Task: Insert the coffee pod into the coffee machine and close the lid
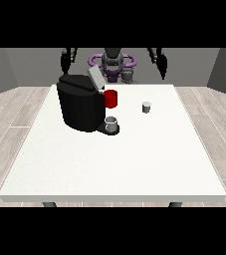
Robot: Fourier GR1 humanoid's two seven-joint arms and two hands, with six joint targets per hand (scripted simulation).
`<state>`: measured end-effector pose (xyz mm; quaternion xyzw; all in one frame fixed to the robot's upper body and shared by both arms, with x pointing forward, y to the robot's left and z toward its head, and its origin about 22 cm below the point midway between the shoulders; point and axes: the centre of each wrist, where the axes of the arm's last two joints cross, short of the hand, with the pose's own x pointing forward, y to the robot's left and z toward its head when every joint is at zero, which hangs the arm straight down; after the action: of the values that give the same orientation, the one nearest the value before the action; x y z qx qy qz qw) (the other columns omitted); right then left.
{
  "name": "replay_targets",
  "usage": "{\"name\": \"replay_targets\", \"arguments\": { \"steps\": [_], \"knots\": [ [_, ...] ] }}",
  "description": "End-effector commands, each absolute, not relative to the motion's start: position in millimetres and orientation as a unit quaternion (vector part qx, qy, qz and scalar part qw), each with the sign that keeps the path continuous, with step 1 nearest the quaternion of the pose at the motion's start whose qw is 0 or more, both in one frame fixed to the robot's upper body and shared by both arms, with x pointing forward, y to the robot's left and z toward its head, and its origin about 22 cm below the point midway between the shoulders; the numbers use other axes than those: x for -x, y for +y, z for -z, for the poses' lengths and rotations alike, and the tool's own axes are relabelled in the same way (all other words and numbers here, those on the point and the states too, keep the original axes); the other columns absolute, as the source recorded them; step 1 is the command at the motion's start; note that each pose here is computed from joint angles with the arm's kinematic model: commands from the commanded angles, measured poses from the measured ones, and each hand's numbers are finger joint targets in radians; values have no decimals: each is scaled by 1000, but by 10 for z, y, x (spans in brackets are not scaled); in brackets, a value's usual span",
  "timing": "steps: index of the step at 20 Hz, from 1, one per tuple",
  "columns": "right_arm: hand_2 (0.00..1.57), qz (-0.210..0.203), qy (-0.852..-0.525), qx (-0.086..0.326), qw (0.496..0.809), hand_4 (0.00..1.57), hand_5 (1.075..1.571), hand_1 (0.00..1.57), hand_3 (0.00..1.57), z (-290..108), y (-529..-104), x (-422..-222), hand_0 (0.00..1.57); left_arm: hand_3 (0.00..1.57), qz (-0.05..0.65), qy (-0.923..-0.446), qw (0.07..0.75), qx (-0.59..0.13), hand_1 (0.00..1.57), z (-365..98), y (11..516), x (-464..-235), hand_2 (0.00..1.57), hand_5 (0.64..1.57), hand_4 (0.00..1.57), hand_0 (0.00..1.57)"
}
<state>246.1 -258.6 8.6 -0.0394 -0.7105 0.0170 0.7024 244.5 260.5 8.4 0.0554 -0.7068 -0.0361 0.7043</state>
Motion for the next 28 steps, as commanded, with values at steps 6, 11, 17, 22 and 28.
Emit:
{"name": "replay_targets", "arguments": {
  "steps": [6, 11, 17, 22, 28],
  "knots": [
    [0, -28, -677, 31, 735, 128, 1571, 0, 0, 129, -2464, -2328, 0, 0, 41, -755, 655, 8, 0, 34, 2494, -2392, 0, 1571, 311, 0],
    [0, 52, -747, 57, 660, 181, 1571, 0, 0, 30, -2628, -2481, 0, 0, 127, -752, 641, -82, 0, -347, 2771, -2675, 0, 1571, 0, 0],
    [0, 29, -760, 21, 649, 158, 1571, 0, 0, -37, -2259, -2393, 0, 0, 119, -713, 683, -100, 0, -302, 3202, -2908, 0, 1571, 0, 0],
    [0, 42, -759, 31, 649, 186, 1571, 0, 0, -7, -2357, -2464, 0, 0, 154, -692, 698, -105, 0, -227, 3180, -3054, 0, 1571, 0, 0],
    [0, 23, -768, 18, 640, 283, 1571, 0, 0, -225, -2301, -2650, 0, 0, 141, -667, 721, -128, 0, -308, 3328, -3351, 0, 1571, 0, 0]
  ]
}}
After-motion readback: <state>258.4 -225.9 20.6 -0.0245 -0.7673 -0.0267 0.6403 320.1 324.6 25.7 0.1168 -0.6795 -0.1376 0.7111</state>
